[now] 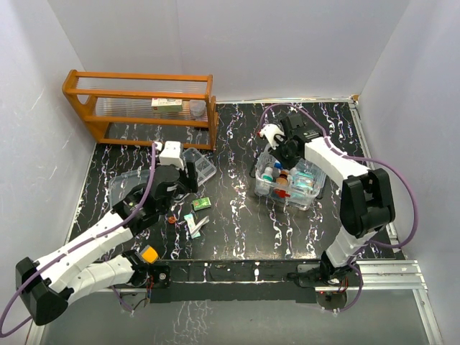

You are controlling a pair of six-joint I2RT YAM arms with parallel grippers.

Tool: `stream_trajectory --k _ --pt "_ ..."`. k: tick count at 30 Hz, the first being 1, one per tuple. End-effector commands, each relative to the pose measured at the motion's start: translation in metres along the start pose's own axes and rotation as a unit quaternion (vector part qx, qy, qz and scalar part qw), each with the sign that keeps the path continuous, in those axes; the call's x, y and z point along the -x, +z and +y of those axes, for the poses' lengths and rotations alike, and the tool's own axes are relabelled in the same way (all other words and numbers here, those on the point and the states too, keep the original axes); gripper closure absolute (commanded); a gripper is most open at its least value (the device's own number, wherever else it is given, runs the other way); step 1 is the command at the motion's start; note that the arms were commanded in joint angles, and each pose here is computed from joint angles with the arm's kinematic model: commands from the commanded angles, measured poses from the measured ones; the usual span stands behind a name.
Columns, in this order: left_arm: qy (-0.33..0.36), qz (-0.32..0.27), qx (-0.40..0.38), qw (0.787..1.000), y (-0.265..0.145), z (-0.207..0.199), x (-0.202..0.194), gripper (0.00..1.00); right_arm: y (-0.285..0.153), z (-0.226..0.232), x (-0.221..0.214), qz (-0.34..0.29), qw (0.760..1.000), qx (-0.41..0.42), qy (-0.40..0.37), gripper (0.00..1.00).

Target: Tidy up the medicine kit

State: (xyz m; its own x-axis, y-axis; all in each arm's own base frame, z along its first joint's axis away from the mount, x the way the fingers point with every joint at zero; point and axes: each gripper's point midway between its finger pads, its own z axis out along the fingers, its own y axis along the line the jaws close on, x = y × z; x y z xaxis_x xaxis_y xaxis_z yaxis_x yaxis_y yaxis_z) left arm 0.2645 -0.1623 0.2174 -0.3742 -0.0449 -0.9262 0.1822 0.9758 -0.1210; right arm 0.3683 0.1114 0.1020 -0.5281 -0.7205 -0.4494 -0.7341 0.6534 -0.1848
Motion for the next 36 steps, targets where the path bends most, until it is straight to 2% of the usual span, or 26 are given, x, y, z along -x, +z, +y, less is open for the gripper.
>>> stream_trajectory --k 1,4,8,15,20,22,27,31,36 --pt "-0.001 0.002 -0.006 1.000 0.005 -0.006 0.002 0.38 -0.001 -0.029 0.032 -0.047 0.997 -0.052 -0.032 0.96" --pt "0.002 0.005 -0.007 1.000 0.008 -0.008 0.000 0.38 0.006 -0.039 0.034 -0.048 0.994 -0.081 -0.051 0.95" --pt "0.007 0.008 -0.007 1.000 0.011 -0.010 -0.001 0.38 0.015 -0.050 0.029 -0.044 0.988 -0.126 -0.075 0.87" --pt "0.015 0.018 -0.005 1.000 0.016 -0.012 -0.004 0.38 0.030 -0.050 0.032 -0.047 0.987 -0.135 -0.077 0.76" --pt "0.015 0.017 -0.006 1.000 0.015 -0.012 -0.003 0.38 0.027 -0.053 0.039 -0.058 0.986 -0.144 -0.054 0.60" --pt "0.013 0.016 -0.006 1.000 0.014 -0.012 -0.003 0.37 0.024 -0.052 0.038 -0.057 0.987 -0.143 -0.047 0.56" --pt "0.011 0.020 -0.010 1.000 0.016 -0.014 -0.002 0.37 -0.006 -0.048 0.050 -0.089 0.986 -0.140 -0.030 0.52" --pt "0.009 0.035 -0.011 0.999 0.022 -0.017 -0.008 0.36 -0.051 -0.050 0.066 -0.132 0.979 -0.157 0.005 0.46" --pt "0.001 0.079 -0.011 0.997 0.038 -0.017 -0.021 0.33 -0.099 -0.061 0.070 -0.162 0.960 -0.208 0.099 0.42"
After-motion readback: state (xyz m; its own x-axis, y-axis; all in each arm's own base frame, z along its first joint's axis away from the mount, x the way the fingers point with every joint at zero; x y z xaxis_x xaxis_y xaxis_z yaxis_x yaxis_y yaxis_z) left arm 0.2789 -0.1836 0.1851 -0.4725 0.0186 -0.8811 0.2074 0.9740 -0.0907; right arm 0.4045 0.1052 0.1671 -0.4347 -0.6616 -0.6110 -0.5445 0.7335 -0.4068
